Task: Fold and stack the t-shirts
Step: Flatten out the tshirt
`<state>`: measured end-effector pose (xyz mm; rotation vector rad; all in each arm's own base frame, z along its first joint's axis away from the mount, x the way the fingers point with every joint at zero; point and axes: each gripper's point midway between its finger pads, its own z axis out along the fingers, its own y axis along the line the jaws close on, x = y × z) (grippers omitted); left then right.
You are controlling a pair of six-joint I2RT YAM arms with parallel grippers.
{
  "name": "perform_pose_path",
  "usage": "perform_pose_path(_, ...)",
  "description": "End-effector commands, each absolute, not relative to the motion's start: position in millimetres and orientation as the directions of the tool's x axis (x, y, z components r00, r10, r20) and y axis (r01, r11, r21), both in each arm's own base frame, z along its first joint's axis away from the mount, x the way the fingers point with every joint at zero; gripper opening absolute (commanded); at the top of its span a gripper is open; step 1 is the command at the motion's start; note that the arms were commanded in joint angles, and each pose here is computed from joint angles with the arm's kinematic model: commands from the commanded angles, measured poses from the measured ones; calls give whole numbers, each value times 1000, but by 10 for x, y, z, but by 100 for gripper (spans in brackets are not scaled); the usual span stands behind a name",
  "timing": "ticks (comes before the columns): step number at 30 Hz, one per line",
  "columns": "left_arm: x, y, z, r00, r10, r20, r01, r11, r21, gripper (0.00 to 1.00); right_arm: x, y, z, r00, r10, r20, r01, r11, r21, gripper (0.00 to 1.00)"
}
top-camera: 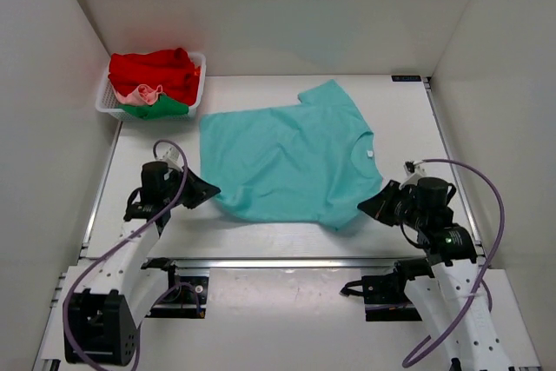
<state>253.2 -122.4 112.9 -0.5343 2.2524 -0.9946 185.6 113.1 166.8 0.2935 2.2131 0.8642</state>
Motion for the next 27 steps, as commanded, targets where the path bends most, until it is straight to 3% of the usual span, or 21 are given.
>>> perform_pose_path(1,2440,-1090,1097,-698,-554,-454,-97,701,-707,0,1693,1066,1559,-706,476,-524,30,760,650,0)
perform_pose_path(11,2186,-968,744,-669,-626,-401,-221,682,-697,0,1559,923,1234,-779,397,-486,26,795,606,0)
perform_pose_path(23,2326,-431,750,-512,-712,-481,-446,698,-560,0,2148,1050,1425,-782,299,-548,-67,832,550,0)
perform_pose_path(27,2367,-453,674,-521,-715,-466,-462,695,-551,0,2405,989,1463,-772,299,-561,-73,835,545,0)
